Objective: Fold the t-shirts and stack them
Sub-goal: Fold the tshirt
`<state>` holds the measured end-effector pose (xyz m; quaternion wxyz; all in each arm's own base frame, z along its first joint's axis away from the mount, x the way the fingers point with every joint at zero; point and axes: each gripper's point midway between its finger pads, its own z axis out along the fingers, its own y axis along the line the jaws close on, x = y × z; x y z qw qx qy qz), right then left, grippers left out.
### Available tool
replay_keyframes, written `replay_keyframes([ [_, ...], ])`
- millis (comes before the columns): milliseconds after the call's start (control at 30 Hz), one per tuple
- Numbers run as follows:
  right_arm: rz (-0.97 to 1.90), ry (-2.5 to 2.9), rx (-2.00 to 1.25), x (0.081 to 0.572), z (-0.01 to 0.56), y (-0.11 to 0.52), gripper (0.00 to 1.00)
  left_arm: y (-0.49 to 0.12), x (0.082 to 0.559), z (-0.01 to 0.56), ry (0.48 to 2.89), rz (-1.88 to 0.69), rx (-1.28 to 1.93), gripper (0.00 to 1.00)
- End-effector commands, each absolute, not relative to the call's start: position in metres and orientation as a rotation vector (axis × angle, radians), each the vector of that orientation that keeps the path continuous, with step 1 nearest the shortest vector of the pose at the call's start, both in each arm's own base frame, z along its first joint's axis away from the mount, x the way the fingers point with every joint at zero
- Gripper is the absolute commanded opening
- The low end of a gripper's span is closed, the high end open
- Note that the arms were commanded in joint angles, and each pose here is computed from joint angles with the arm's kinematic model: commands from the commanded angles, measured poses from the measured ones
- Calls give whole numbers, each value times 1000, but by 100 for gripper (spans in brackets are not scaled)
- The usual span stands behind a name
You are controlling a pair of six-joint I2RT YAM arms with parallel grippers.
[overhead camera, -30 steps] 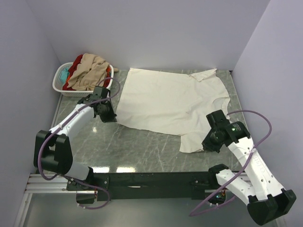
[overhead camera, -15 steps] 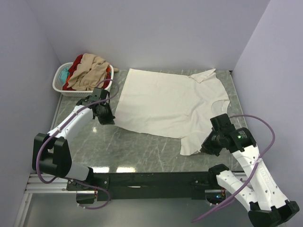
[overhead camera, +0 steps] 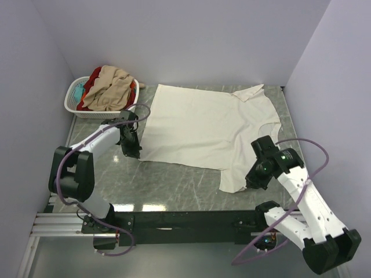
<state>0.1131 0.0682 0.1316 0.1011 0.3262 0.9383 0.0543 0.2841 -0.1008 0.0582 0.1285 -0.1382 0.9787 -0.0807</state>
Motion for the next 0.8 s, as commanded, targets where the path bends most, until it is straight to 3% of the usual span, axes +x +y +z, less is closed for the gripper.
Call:
replay_keyframes([
  [0, -20, 2824, 945, 105, 128, 52, 0, -94, 300, 65, 2830, -208, -358, 0],
  [333, 4, 2784, 934, 154, 133, 62, 0, -96, 327, 85, 2780, -341, -375, 0],
  [767, 57, 2620, 979, 249, 174, 23, 0, -119, 375, 98, 2741, -494, -388, 0],
])
